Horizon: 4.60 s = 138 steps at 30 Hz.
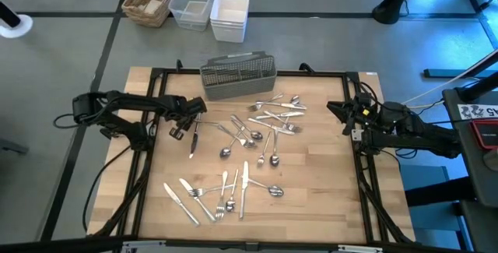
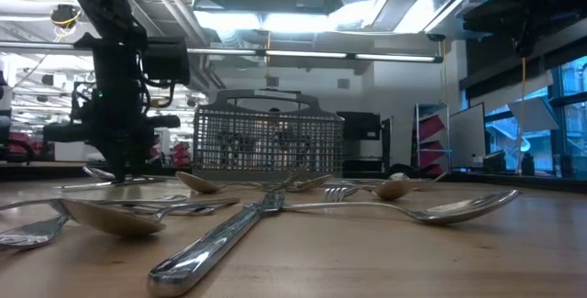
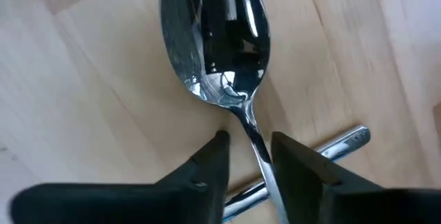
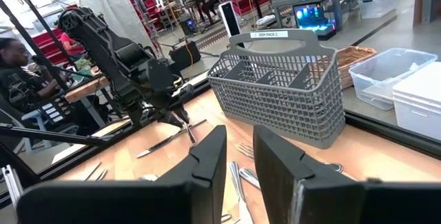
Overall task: Sort silverware
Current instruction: Put the silver spoon into the silverware rack
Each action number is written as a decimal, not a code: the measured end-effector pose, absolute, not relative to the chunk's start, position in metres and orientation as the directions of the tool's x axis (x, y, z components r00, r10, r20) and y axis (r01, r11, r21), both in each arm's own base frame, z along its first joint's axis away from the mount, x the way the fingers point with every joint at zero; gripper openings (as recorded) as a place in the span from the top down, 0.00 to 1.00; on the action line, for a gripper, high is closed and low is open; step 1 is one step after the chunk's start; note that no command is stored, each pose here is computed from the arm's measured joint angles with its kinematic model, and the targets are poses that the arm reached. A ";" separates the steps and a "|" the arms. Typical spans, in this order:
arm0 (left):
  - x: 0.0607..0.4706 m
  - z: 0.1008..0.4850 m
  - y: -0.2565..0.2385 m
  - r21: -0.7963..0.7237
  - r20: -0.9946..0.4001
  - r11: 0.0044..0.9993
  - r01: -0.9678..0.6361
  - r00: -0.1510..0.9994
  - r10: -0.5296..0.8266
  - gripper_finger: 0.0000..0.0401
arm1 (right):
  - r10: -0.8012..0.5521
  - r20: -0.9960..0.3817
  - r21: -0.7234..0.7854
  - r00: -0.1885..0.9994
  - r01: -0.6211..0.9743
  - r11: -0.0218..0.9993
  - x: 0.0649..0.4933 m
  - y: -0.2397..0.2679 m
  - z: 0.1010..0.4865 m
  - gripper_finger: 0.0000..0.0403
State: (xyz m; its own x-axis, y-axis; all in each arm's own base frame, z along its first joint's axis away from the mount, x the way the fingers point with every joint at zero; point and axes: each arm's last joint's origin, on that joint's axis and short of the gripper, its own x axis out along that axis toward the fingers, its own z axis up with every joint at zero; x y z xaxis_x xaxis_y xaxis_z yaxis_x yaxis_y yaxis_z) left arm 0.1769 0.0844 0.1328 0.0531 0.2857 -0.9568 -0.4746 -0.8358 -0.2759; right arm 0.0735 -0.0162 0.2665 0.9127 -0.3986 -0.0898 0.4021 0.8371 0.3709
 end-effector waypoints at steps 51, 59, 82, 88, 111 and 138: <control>0.191 0.268 0.095 -0.624 -0.071 0.319 -0.714 0.458 0.886 0.98 | -0.533 -0.083 0.359 0.842 0.524 0.772 0.071 -0.020 0.267 0.81; 0.182 0.267 0.112 -0.491 -0.078 0.289 -0.822 0.371 0.925 0.97 | -0.533 -0.084 0.359 0.842 0.524 0.772 0.071 -0.020 0.267 0.81; 0.220 0.222 0.140 -0.273 -0.122 0.305 -0.912 0.348 0.930 0.96 | -0.533 -0.084 0.359 0.842 0.524 0.772 0.071 -0.020 0.267 0.81; 0.223 0.218 0.135 -0.243 -0.147 0.327 -0.913 0.368 0.918 0.96 | -0.533 -0.084 0.358 0.842 0.524 0.772 0.071 -0.020 0.267 0.81; 0.222 0.209 0.132 -0.150 -0.224 0.330 -0.932 0.357 0.907 0.74 | -0.532 -0.084 0.359 0.842 0.524 0.773 0.071 -0.020 0.267 0.81; 0.209 0.272 0.076 -0.379 -0.009 0.672 -0.636 0.729 0.685 0.71 | -0.460 -0.075 0.344 0.885 0.456 0.821 0.077 -0.018 0.269 0.81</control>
